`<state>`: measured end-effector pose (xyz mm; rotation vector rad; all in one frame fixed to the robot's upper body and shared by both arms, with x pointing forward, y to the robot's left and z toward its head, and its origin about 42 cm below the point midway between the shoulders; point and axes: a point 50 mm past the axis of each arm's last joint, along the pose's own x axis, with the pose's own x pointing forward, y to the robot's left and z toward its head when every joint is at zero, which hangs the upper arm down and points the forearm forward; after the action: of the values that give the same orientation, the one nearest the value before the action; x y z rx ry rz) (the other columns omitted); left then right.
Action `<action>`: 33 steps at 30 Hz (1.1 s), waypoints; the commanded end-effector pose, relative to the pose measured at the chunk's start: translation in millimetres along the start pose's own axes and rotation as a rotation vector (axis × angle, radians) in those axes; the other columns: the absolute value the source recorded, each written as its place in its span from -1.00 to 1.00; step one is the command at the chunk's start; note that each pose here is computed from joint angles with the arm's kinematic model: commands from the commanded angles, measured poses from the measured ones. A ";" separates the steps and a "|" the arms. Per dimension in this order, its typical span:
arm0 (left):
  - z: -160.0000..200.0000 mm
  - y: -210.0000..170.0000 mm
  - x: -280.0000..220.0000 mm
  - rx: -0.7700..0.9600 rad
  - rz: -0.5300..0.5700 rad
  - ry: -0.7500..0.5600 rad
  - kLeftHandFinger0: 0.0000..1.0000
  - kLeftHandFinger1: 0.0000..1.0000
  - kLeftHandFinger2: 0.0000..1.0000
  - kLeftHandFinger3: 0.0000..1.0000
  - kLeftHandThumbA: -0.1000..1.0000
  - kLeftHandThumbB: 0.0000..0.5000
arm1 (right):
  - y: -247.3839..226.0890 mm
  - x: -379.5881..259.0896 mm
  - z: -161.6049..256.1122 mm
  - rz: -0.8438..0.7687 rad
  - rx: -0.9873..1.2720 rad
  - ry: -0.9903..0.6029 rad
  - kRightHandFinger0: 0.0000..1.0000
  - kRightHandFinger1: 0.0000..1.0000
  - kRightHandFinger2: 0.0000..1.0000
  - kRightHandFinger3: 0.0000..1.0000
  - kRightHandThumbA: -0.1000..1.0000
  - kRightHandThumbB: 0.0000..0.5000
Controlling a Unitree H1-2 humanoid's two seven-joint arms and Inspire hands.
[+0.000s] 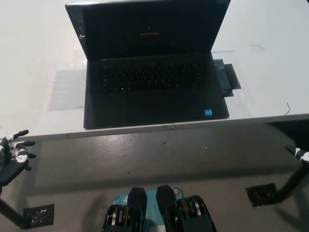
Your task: The robot uses its right hand to push down on the lid of a laptop kept in the middle of the desk to close it
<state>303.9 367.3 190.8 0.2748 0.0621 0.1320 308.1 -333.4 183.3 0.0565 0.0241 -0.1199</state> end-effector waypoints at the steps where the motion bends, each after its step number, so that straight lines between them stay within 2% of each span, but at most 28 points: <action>1: 17.5 5.9 2.5 0.007 0.003 -0.039 -0.17 0.07 0.37 0.59 -0.52 -0.97 | -10.3 9.2 41.8 -0.041 0.007 -0.099 1.00 1.00 0.95 1.00 1.00 0.09; 2: 18.1 6.2 1.9 0.004 0.005 -0.037 -0.20 0.05 0.37 0.59 -0.53 -0.98 | -15.7 15.9 57.5 -0.046 -0.010 -0.129 1.00 1.00 0.96 1.00 1.00 0.14; 4: 17.9 8.1 1.7 0.015 0.004 -0.043 -0.23 0.03 0.36 0.61 -0.54 -1.00 | -17.0 21.9 74.9 -0.051 -0.038 -0.173 1.00 1.00 0.95 1.00 1.00 0.03; 5: 17.5 8.3 1.3 0.013 0.001 -0.051 -0.25 0.01 0.35 0.60 -0.56 -1.00 | -17.1 25.5 88.0 -0.044 -0.058 -0.209 1.00 1.00 0.95 1.00 1.00 0.06; 6: 17.1 8.1 1.5 0.008 -0.001 -0.052 -0.25 -0.01 0.33 0.58 -0.59 -1.00 | -17.3 28.5 97.1 -0.039 -0.078 -0.229 1.00 1.00 0.94 1.00 1.00 0.19; 7: 16.7 8.2 2.3 0.009 -0.003 -0.057 -0.27 -0.02 0.31 0.56 -0.60 -1.00 | -15.5 36.1 114.3 -0.040 -0.099 -0.271 1.00 0.99 0.89 1.00 1.00 0.20; 9: 17.3 8.5 3.4 0.010 -0.004 -0.061 -0.23 -0.01 0.28 0.53 -0.56 -0.93 | -11.0 43.1 137.5 -0.014 -0.160 -0.324 1.00 1.00 0.91 1.00 1.00 0.10; 10: 17.5 8.3 3.5 0.011 -0.004 -0.059 -0.24 -0.02 0.28 0.53 -0.53 -0.89 | -8.4 46.5 146.6 -0.006 -0.166 -0.346 1.00 1.00 0.92 1.00 1.00 0.14; 11: 17.1 8.0 3.4 0.011 -0.001 -0.049 -0.22 0.00 0.28 0.55 -0.47 -0.88 | 0.8 57.4 174.8 0.028 -0.185 -0.404 1.00 1.00 0.95 1.00 1.00 0.21; 12: 16.7 8.0 2.9 0.011 -0.001 -0.047 -0.22 0.00 0.28 0.55 -0.47 -0.88 | 1.6 58.3 176.7 0.031 -0.187 -0.406 1.00 1.00 0.95 1.00 1.00 0.21; 13: 16.4 7.9 2.2 0.007 0.001 -0.041 -0.21 0.01 0.29 0.55 -0.46 -0.89 | 8.9 64.7 191.9 0.057 -0.207 -0.438 1.00 1.00 0.95 1.00 1.00 0.07; 14: 16.3 7.5 2.1 0.005 0.000 -0.039 -0.19 0.02 0.29 0.54 -0.46 -0.90 | 13.9 68.4 202.3 0.075 -0.227 -0.458 1.00 1.00 0.98 1.00 1.00 0.04; 15: 16.2 7.5 2.1 0.005 -0.002 -0.040 -0.18 0.03 0.30 0.54 -0.46 -0.89 | 17.0 70.4 207.9 0.087 -0.243 -0.467 1.00 1.00 0.99 1.00 1.00 0.04; 17: 16.2 7.8 2.6 0.010 -0.003 -0.042 -0.21 0.02 0.30 0.55 -0.46 -0.96 | 30.1 78.9 224.3 0.099 -0.273 -0.500 1.00 0.99 0.94 1.00 1.00 0.21; 18: 16.8 7.9 2.6 0.010 -0.006 -0.043 -0.21 0.01 0.29 0.55 -0.47 -0.99 | 36.7 82.8 232.2 0.110 -0.303 -0.515 1.00 0.99 0.95 1.00 1.00 0.11; 19: 16.9 7.9 2.6 0.011 -0.006 -0.043 -0.21 0.01 0.29 0.55 -0.48 -0.99 | 37.4 83.3 233.1 0.111 -0.307 -0.516 1.00 1.00 0.95 1.00 1.00 0.10; 20: 17.5 7.9 3.1 0.006 -0.004 -0.042 -0.22 0.00 0.28 0.53 -0.48 -0.96 | 46.9 91.7 240.8 0.131 -0.300 -0.520 1.00 0.99 0.94 1.00 1.00 0.22; 23: 17.7 7.8 3.5 0.003 -0.008 -0.037 -0.21 0.01 0.28 0.52 -0.48 -0.96 | 58.1 103.8 247.8 0.165 -0.324 -0.509 1.00 1.00 0.98 1.00 1.00 0.31; 25: 19.1 7.1 3.0 0.005 -0.010 -0.037 -0.21 0.01 0.29 0.53 -0.48 -0.97 | 72.2 115.5 254.3 0.196 -0.339 -0.498 1.00 1.00 1.00 1.00 1.00 0.44; 28: 20.3 7.2 3.6 0.002 -0.009 -0.040 -0.21 0.01 0.29 0.54 -0.51 -0.97 | 87.1 123.3 262.8 0.223 -0.341 -0.502 1.00 1.00 0.97 1.00 1.00 0.37; 30: 20.3 7.5 4.2 0.005 -0.010 -0.039 -0.21 0.00 0.29 0.53 -0.52 -0.97 | 107.2 129.8 270.9 0.262 -0.356 -0.515 1.00 1.00 0.96 1.00 1.00 0.20; 31: 20.6 6.7 4.3 0.010 -0.014 -0.041 -0.20 0.01 0.30 0.53 -0.51 -0.96 | 111.8 131.1 272.9 0.278 -0.372 -0.524 1.00 1.00 1.00 1.00 1.00 0.28; 33: 21.1 6.7 5.5 0.018 -0.021 -0.046 -0.18 0.04 0.32 0.56 -0.50 -0.99 | 124.0 137.0 276.6 0.304 -0.387 -0.553 1.00 1.00 0.97 1.00 1.00 0.23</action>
<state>305.9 367.0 193.0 0.2593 0.0777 0.1303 459.6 -260.8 422.9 -0.2909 -0.3863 0.1328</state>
